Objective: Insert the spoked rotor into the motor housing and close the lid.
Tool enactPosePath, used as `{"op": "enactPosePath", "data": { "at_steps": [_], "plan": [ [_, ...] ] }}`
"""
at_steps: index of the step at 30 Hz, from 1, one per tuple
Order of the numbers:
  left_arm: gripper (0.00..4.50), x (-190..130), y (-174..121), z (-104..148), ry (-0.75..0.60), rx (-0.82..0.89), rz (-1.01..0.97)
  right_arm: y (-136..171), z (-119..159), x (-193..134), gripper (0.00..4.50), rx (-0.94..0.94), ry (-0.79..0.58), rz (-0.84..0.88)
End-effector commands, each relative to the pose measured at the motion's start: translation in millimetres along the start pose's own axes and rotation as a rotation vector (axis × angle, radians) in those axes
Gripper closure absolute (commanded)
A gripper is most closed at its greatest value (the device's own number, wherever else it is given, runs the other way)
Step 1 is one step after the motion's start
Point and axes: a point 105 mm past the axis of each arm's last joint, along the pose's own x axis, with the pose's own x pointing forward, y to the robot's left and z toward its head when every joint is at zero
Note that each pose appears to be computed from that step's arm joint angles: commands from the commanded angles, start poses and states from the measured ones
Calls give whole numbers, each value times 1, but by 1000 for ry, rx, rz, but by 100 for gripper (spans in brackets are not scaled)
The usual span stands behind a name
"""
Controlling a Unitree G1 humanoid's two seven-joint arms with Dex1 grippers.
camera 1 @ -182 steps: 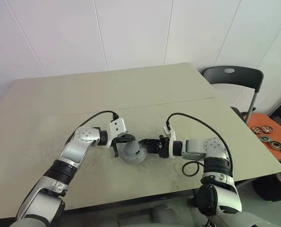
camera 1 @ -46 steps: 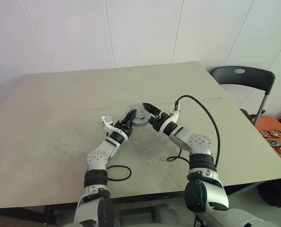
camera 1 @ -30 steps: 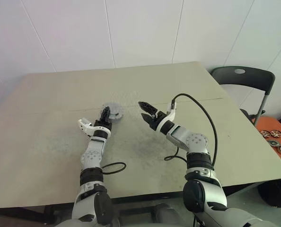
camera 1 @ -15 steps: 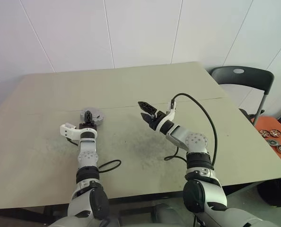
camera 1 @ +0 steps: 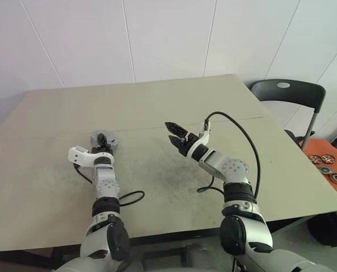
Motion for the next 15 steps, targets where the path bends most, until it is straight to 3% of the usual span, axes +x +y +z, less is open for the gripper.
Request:
{"op": "enactPosePath", "data": {
  "at_steps": [1,9,15],
  "plan": [
    [239,2,20,36,-126,81,85,10,3,4,16,-27,-4,37],
    [239,-1,27,43,-156,123,122,10,3,6,16,-35,4,34],
    [48,-2,33,47,-170,169,168,9,3,7,16,-45,7,30]
  ]
}}
